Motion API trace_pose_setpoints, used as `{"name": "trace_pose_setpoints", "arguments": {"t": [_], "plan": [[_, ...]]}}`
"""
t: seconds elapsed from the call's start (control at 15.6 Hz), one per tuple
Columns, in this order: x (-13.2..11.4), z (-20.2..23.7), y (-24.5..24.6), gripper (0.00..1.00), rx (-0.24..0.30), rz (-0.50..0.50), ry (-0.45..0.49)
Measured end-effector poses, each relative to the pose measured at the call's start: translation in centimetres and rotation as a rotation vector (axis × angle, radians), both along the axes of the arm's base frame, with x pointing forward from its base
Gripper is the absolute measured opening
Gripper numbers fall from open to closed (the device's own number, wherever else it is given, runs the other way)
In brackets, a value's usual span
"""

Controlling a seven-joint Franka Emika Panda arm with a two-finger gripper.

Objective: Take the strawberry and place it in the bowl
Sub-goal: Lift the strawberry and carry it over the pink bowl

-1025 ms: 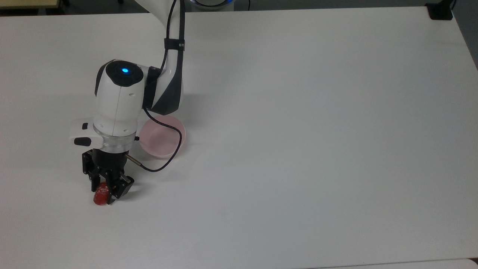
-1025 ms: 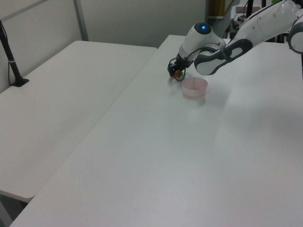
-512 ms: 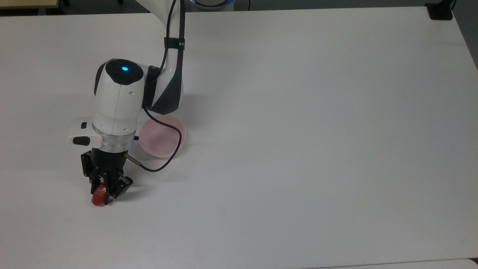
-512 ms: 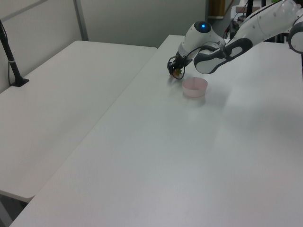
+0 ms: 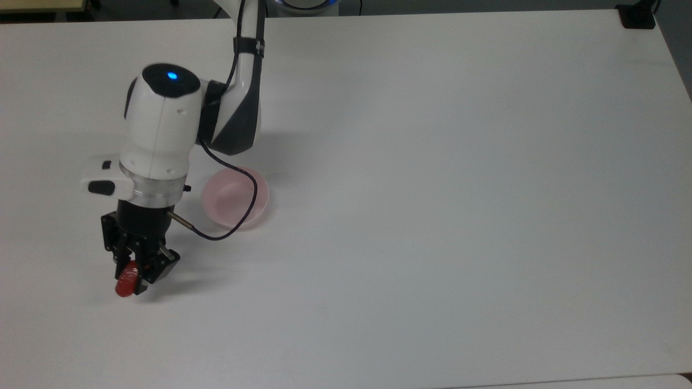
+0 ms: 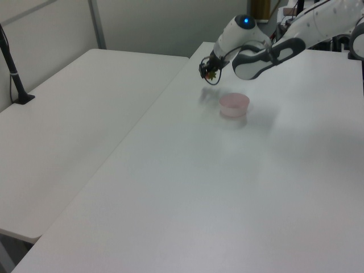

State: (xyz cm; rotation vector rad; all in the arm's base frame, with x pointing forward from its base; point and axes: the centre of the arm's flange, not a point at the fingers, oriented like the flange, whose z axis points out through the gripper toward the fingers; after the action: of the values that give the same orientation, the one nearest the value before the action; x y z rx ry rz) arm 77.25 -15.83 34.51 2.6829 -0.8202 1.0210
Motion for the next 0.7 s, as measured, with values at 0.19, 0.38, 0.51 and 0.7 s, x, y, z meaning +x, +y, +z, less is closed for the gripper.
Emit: {"name": "trace_pose_setpoints", "arguments": {"t": [0.19,0.38,0.51,0.7], "plan": [[-1.0,4.2,0.4,0.41,0.003,0.008,-0.035],[-3.7,6.0,1.2,0.41,0.003,0.045,-0.001],[-5.9,6.2,2.1,0.41,0.000,0.087,0.042],[-9.2,5.8,3.9,0.41,0.003,0.150,0.104]]}}
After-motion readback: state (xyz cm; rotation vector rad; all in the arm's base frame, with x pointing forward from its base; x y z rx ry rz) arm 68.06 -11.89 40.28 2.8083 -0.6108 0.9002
